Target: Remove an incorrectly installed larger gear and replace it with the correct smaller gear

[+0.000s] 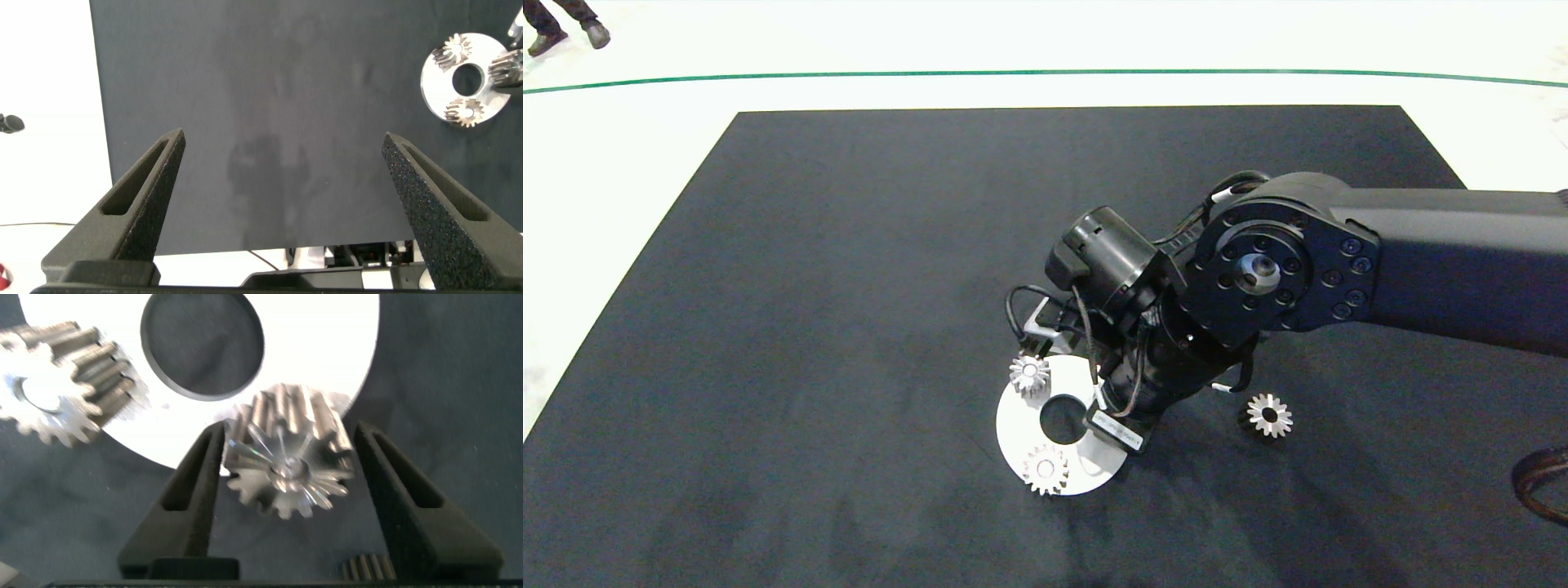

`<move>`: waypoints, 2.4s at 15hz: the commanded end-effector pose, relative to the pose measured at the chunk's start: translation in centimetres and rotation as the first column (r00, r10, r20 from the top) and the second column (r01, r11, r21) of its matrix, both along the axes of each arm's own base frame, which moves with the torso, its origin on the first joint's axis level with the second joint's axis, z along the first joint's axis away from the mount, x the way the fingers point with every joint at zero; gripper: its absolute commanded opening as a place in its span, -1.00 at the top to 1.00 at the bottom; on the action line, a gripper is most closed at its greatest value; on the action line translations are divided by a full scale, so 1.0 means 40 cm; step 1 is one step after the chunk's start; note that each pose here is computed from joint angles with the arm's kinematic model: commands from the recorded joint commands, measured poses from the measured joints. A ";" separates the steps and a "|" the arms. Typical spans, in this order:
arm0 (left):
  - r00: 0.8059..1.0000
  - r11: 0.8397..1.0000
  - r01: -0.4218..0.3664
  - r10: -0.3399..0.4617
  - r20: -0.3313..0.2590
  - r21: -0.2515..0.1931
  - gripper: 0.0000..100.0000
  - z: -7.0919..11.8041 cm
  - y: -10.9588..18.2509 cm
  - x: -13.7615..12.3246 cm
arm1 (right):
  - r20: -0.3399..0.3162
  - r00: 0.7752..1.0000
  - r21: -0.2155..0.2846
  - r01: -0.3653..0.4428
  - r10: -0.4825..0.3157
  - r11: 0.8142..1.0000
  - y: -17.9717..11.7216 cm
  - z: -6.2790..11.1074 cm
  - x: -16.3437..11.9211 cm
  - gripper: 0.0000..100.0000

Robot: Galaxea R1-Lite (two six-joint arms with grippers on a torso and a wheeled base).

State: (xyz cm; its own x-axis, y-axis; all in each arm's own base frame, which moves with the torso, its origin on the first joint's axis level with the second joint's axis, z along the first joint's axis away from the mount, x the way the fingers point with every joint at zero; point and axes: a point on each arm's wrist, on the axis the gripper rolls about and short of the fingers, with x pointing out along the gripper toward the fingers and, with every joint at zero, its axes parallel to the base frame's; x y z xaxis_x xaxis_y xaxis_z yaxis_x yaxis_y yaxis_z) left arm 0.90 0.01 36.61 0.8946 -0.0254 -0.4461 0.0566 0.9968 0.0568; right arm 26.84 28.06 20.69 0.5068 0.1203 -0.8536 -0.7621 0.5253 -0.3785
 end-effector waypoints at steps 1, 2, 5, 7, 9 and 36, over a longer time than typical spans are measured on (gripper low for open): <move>1.000 1.000 0.000 0.000 -0.004 0.002 -1.00 -0.001 0.000 -0.003 | -0.004 1.000 -0.007 -0.003 0.003 1.000 0.006 -0.010 0.002 -0.13; 1.000 1.000 0.000 0.000 -0.004 0.002 -1.00 -0.001 0.000 -0.003 | 0.000 1.000 -0.002 -0.003 0.003 1.000 0.007 -0.010 0.004 -0.10; 1.000 1.000 0.000 0.000 -0.004 0.002 -1.00 -0.001 0.000 -0.003 | 0.000 1.000 -0.002 -0.008 0.008 1.000 0.010 -0.011 0.000 0.02; 1.000 1.000 0.000 0.000 -0.002 0.002 -1.00 -0.001 0.000 -0.004 | -0.007 1.000 -0.010 -0.012 0.012 1.000 0.010 -0.015 -0.006 0.11; 1.000 1.000 0.000 0.000 -0.002 0.002 -1.00 -0.001 0.000 -0.004 | -0.011 1.000 -0.014 -0.017 0.017 1.000 0.009 -0.015 -0.015 0.20; 1.000 1.000 0.000 0.000 0.012 0.001 -1.00 -0.002 0.001 -0.019 | 0.083 0.983 0.105 0.157 -0.166 0.982 -0.202 0.140 0.005 1.00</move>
